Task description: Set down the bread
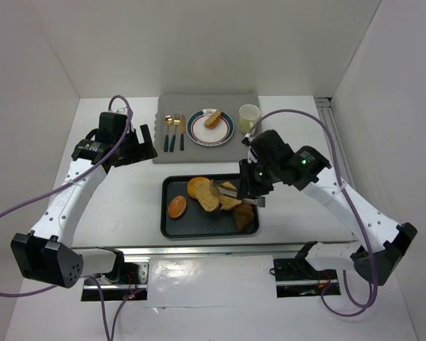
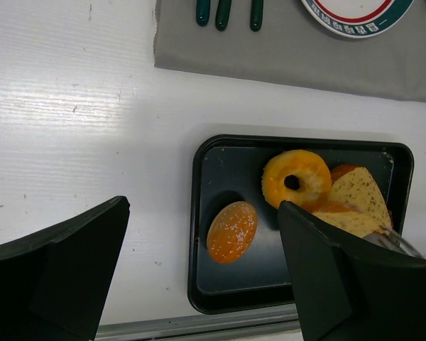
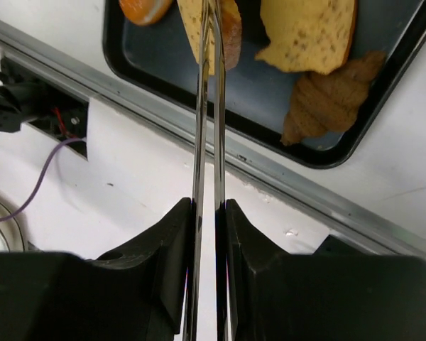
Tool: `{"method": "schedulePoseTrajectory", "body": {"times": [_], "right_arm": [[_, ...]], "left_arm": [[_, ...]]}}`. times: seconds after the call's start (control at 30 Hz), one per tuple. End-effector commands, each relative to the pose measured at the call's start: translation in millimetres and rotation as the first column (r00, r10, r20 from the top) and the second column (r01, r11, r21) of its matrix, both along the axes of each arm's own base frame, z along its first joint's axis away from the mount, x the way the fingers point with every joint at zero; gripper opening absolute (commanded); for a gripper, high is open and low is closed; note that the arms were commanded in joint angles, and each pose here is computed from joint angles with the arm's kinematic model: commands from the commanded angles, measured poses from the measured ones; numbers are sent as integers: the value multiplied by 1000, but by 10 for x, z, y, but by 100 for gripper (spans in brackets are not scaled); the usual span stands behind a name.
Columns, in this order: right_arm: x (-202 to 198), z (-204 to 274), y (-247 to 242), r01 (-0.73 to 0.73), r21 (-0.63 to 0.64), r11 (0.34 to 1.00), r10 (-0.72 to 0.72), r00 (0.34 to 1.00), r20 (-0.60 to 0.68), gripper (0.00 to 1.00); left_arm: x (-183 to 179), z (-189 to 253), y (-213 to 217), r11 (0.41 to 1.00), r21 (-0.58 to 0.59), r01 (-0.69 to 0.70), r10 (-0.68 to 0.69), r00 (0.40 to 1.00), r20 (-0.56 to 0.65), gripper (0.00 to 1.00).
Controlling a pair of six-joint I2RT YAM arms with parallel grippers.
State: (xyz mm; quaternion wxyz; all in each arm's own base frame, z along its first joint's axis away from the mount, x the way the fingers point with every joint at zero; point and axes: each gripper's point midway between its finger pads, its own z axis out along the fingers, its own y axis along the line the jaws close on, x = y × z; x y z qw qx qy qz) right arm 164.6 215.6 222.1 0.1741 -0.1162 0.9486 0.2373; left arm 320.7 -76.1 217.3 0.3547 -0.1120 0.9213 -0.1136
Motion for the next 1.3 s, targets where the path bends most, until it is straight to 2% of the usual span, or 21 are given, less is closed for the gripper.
{"method": "schedulePoseTrajectory", "body": {"times": [0.0,0.2,0.43,0.57,0.7,0.8,0.93,1.1,1.13,1.27], "right_arm": [[128,192,-113,10,-61,998,-6,999,53,0],[526,499,110,-9,-37,999,16,983,181,0],[1491,797,359,108,23,994,-107,902,418,0],[2026,819,404,162,50,986,-166,862,478,0],[2544,721,467,176,64,982,-184,851,493,0],[2866,476,474,202,56,978,-204,854,478,0],[3102,119,483,214,29,976,-205,878,433,0],[3152,-25,512,205,41,978,-204,891,406,0],[3152,-25,512,205,41,978,-204,891,406,3],[3125,59,523,195,59,979,-202,887,415,24]], "left_arm": [[39,136,38,1000,12,4,-5,998,56,100],[39,136,38,1000,12,4,-5,998,56,100],[27,99,40,1000,14,4,-5,999,47,100],[30,100,54,1000,8,2,-2,999,46,100],[16,131,36,1000,-7,2,-2,999,53,100],[-7,123,40,1000,-7,2,-2,999,53,100],[-32,135,60,1000,0,-5,5,999,54,100],[-56,153,94,1000,-1,-14,14,998,56,100],[-56,153,94,1000,-1,-14,14,998,56,100],[-56,153,94,1000,-1,-14,14,998,56,100]]}}
